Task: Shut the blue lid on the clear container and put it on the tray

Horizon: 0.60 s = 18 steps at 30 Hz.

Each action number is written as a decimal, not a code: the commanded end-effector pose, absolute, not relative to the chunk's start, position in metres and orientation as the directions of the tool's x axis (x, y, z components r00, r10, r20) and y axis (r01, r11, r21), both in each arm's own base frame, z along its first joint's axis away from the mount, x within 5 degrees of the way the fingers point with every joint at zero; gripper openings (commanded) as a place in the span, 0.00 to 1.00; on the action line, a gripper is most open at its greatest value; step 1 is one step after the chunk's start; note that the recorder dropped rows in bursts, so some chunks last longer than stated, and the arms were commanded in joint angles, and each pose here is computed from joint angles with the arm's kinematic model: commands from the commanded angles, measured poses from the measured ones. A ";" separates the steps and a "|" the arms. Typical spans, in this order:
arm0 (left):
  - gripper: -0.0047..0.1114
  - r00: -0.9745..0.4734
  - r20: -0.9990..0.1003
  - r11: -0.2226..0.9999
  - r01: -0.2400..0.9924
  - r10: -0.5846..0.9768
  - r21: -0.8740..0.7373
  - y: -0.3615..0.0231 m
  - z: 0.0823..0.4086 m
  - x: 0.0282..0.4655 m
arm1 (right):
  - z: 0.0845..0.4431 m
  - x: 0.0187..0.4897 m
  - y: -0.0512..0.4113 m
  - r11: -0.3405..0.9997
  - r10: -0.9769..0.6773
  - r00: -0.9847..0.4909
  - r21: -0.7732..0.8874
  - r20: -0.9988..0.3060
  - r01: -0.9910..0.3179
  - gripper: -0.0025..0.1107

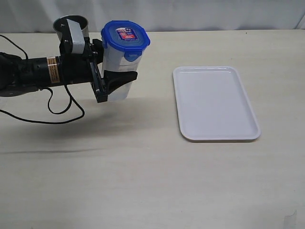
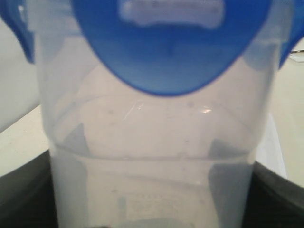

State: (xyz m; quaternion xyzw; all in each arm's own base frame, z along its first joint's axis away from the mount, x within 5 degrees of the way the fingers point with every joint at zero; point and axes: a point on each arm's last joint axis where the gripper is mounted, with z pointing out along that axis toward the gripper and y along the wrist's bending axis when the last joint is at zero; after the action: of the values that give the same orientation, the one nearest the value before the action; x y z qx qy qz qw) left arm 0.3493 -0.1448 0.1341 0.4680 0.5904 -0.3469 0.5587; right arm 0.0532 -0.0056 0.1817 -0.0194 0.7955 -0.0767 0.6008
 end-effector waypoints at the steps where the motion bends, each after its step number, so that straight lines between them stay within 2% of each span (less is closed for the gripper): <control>1: 0.04 0.085 -0.989 0.318 0.940 0.123 0.120 -0.146 0.142 0.350 | 0.181 0.053 -0.005 0.991 -0.096 -0.277 -0.118 -0.956 0.064 0.06; 7: 0.04 0.085 -0.989 0.318 0.940 0.123 0.120 -0.146 0.142 0.350 | 0.182 0.053 -0.005 0.995 -0.002 -0.254 -0.026 -0.967 0.091 0.06; 18: 0.04 0.085 -0.989 0.318 0.940 0.123 0.120 -0.146 0.142 0.350 | 0.182 0.053 -0.005 0.995 0.001 -0.254 -0.023 -0.967 0.092 0.06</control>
State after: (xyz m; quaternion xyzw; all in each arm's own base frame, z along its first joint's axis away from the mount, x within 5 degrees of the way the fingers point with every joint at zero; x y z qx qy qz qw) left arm 0.3493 -0.1448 0.1341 0.4680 0.5904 -0.3469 0.5587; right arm 0.0532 -0.0049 0.1814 0.0263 0.7963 -0.0369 0.6032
